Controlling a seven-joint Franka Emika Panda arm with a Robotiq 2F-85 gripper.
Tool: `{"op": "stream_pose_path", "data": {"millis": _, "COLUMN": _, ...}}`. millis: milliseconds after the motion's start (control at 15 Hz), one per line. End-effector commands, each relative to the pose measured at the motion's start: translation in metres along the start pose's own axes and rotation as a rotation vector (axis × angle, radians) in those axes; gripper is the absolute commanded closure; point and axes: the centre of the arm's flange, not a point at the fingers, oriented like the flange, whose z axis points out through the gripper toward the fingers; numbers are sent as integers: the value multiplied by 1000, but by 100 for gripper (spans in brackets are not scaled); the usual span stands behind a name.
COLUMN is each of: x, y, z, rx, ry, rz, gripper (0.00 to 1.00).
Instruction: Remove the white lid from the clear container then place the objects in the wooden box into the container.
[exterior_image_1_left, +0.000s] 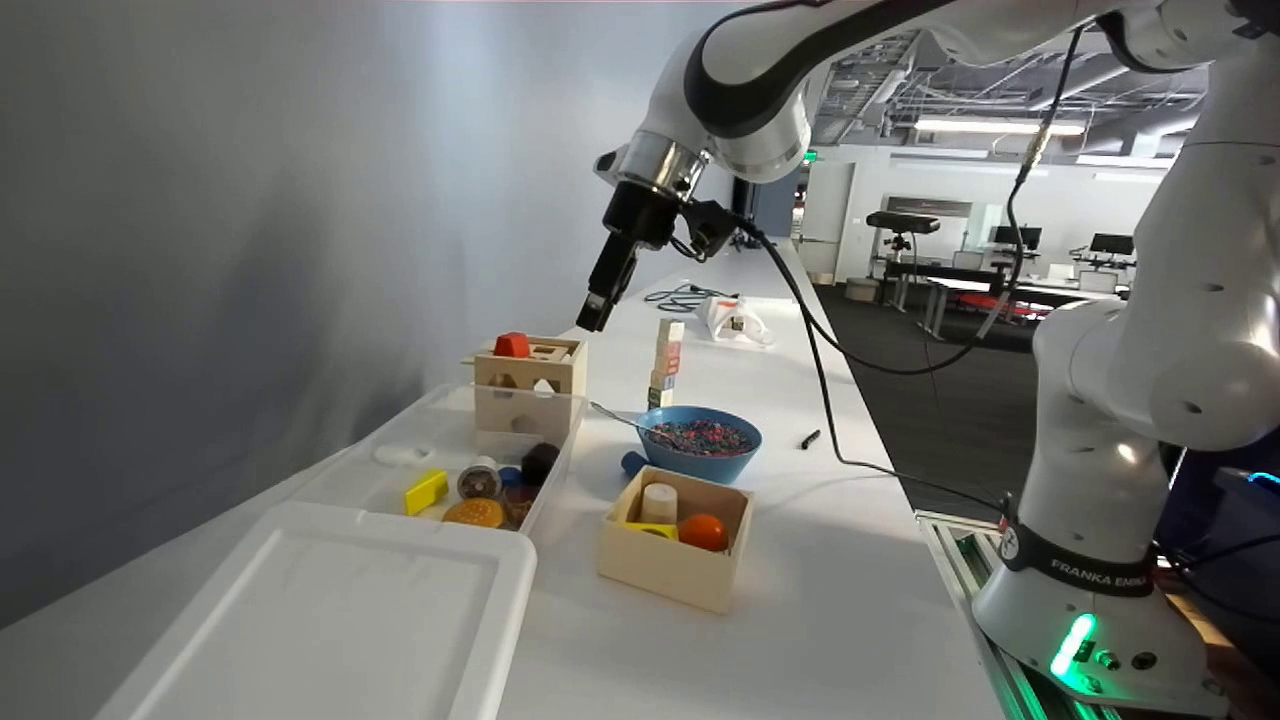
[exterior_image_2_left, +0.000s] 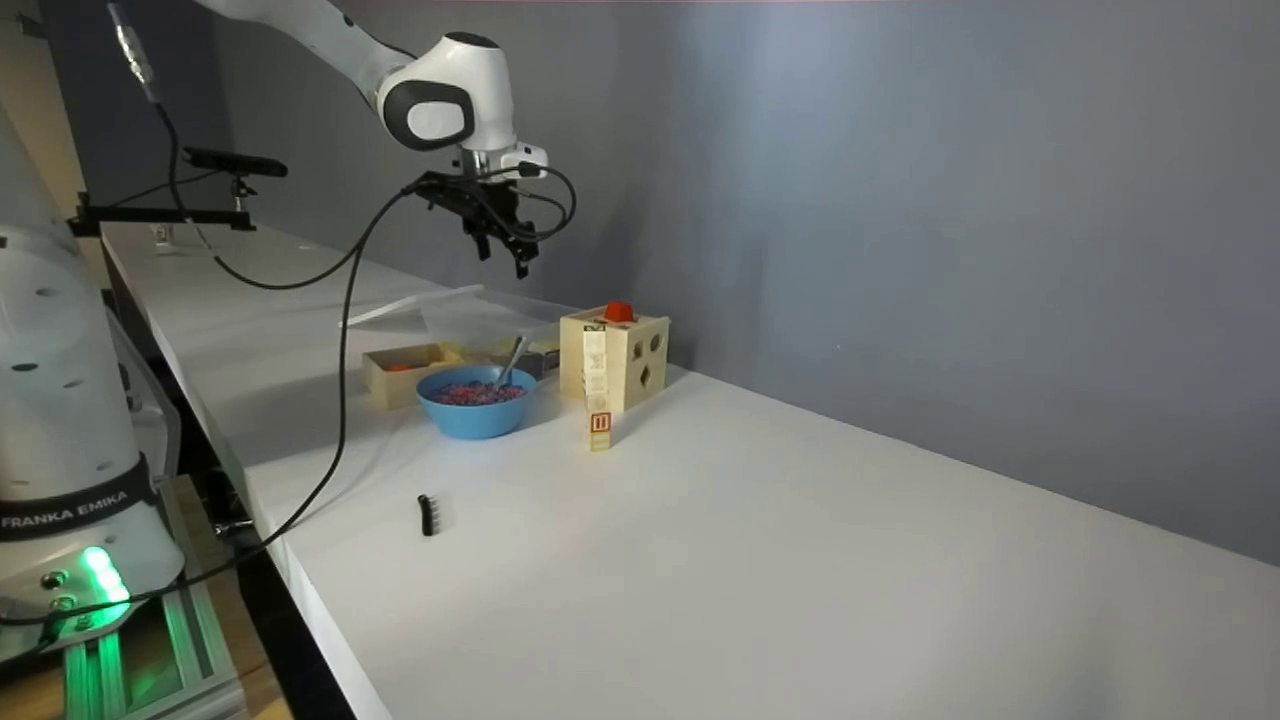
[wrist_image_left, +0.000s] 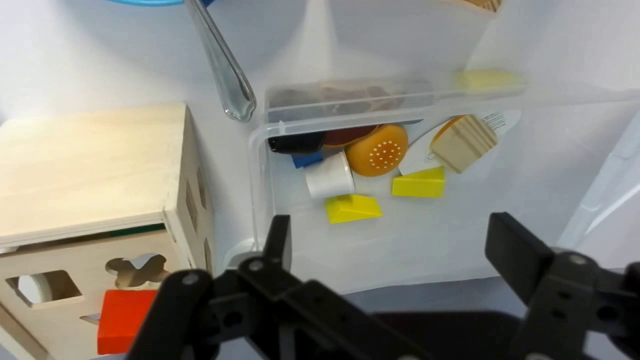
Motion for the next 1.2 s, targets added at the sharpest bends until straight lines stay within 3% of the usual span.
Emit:
{"op": "stream_pose_path", "data": {"millis": 0, "x": -2, "y": -1, "z": 0, "rx": 0, "ry": -1, "rz": 0, "gripper": 0}}
{"op": "stream_pose_path", "data": {"millis": 200, "x": -4, "y": -3, "z": 2, "rx": 2, "ry": -7, "rz": -4, "gripper": 0}}
{"op": "stream_pose_path", "data": {"millis": 533, "x": -53, "y": -1, "z": -12, "rx": 112, "ry": -185, "rz": -40, "gripper": 0}}
{"op": "stream_pose_path", "data": {"millis": 933, "x": -117, "y": -1, "z": -1, "rx": 174, "ry": -269, "rz": 119, "gripper": 0}}
{"op": "stream_pose_path", "data": {"millis": 1133, "x": -152, "y": -12, "z": 14, "rx": 229, "ry": -264, "rz": 218, "gripper": 0}}
